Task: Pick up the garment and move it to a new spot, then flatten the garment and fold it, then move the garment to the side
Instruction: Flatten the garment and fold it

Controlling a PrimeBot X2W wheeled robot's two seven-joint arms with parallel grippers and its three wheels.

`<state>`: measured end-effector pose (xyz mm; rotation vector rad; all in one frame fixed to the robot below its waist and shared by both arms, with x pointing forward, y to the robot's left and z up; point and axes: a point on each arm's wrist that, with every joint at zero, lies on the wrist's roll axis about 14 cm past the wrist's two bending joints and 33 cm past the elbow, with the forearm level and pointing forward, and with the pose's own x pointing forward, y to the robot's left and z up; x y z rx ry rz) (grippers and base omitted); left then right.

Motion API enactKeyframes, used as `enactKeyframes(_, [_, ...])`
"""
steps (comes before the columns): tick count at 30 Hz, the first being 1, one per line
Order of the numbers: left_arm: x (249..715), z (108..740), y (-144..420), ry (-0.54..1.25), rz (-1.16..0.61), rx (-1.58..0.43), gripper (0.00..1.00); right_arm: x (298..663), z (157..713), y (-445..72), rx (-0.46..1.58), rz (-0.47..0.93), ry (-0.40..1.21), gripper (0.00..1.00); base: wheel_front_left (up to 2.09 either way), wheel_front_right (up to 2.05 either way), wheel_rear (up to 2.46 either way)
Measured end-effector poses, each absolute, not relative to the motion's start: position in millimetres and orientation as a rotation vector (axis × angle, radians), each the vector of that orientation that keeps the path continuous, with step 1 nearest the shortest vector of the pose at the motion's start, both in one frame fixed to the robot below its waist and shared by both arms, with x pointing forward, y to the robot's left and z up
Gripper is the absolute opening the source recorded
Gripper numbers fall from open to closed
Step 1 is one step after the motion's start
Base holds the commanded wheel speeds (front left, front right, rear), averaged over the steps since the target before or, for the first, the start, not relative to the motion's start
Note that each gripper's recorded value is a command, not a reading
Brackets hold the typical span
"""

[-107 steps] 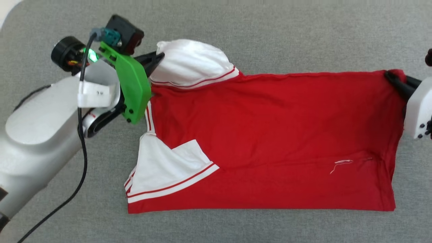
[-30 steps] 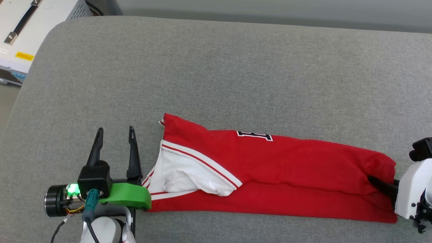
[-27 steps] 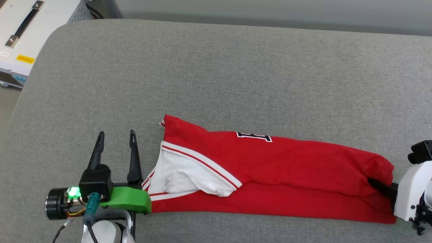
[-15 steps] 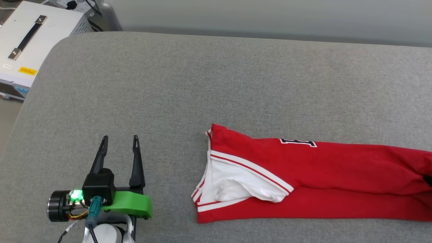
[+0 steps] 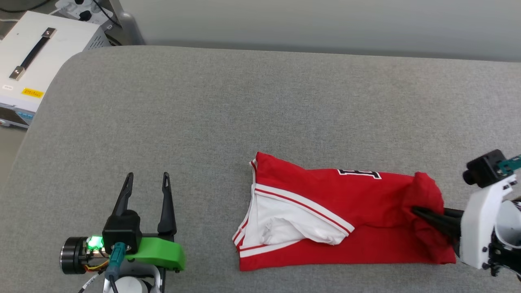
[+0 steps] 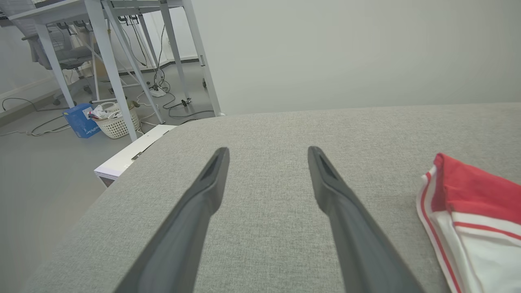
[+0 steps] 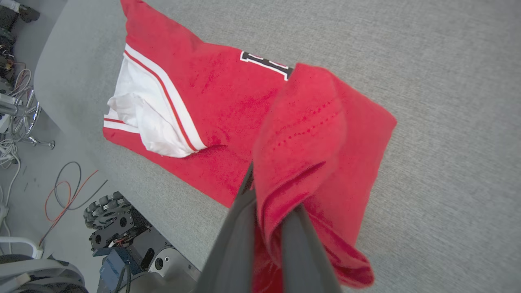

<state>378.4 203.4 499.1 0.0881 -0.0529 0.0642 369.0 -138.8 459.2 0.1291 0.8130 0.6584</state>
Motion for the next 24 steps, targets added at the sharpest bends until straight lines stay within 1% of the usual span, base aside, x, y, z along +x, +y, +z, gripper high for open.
enactKeyframes(1, [382,492,203,-0.032,0.065,0.081,1.00,374,467,-86,0.083,0.811,0.791,0.00,0.00,0.00,0.00])
enactKeyframes(10, [393,485,208,-0.015,0.081,0.078,1.00,380,458,-8,-0.010,1.021,0.800,0.00,0.00,0.00,0.00])
enactKeyframes(17, [399,479,210,-0.001,0.085,0.081,1.00,379,440,36,-0.066,1.125,0.816,0.00,0.00,0.00,0.00])
enactKeyframes(24, [404,476,212,0.008,0.095,0.075,1.00,374,392,40,-0.132,1.116,0.899,0.00,0.00,0.00,0.00])
